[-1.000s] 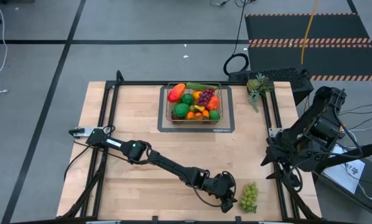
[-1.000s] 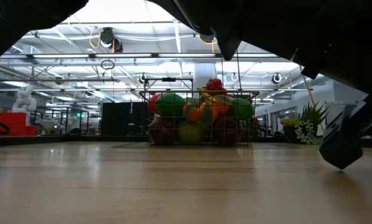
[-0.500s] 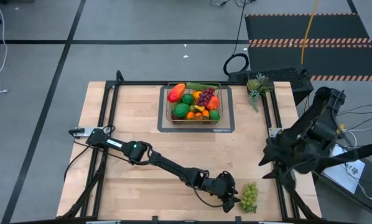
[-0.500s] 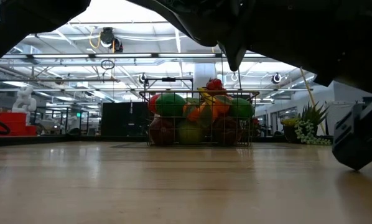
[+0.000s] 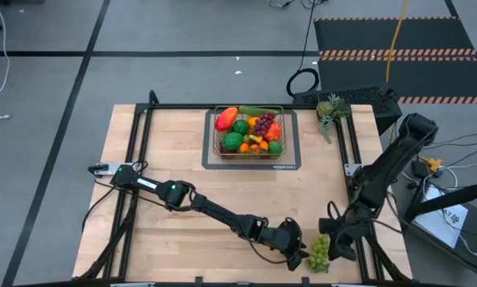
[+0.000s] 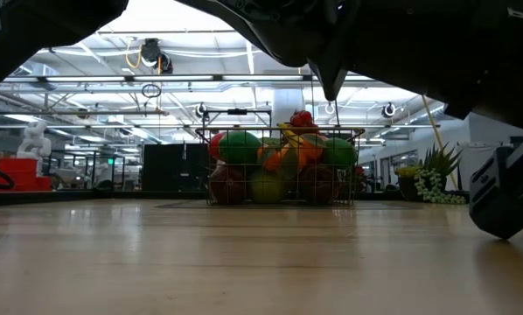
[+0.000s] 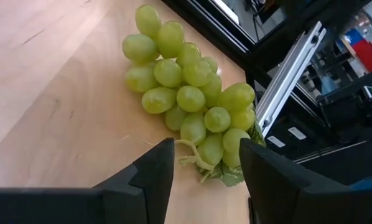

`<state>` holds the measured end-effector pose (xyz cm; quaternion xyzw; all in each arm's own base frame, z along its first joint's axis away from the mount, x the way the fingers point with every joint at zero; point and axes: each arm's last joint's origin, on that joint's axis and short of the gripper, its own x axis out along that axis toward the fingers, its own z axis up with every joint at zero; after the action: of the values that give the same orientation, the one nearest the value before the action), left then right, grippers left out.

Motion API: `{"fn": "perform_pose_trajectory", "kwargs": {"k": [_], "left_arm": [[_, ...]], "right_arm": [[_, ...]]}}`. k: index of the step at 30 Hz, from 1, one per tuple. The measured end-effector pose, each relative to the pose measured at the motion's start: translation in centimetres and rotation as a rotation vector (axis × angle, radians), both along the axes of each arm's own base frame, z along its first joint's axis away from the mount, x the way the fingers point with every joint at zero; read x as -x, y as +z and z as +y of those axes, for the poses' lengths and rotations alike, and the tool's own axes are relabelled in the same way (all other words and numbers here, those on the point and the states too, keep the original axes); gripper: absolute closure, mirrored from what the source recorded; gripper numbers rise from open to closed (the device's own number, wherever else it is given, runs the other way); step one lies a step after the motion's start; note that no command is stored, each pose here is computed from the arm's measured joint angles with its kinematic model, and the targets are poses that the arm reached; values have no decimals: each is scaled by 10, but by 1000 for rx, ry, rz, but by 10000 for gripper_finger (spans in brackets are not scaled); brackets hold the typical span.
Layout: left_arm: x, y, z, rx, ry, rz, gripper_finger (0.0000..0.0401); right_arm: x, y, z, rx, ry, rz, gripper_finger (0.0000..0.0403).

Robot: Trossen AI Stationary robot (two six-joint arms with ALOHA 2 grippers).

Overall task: Build produce basket
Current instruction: Put the green grapes into the brown wire basket

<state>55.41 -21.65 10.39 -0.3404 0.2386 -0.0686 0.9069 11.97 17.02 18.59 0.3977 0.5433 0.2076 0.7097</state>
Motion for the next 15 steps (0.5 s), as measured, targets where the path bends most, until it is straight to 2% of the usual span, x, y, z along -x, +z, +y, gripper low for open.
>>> {"fn": "perform_pose_trajectory", "kwargs": {"k": [2, 7, 11, 15], "left_arm": [[0, 0, 0, 12, 6, 5, 219], [0, 0, 0, 53, 25, 16, 219], [0, 2, 0, 88, 20, 26, 219], [1, 3, -5, 112, 4, 32, 219]], "right_arm": [[2, -14, 0, -24, -18, 60, 335], [10, -29, 9, 1, 25, 169, 374], [13, -47, 15, 84, 41, 226, 397], [13, -66, 18, 164, 36, 273, 400]]}}
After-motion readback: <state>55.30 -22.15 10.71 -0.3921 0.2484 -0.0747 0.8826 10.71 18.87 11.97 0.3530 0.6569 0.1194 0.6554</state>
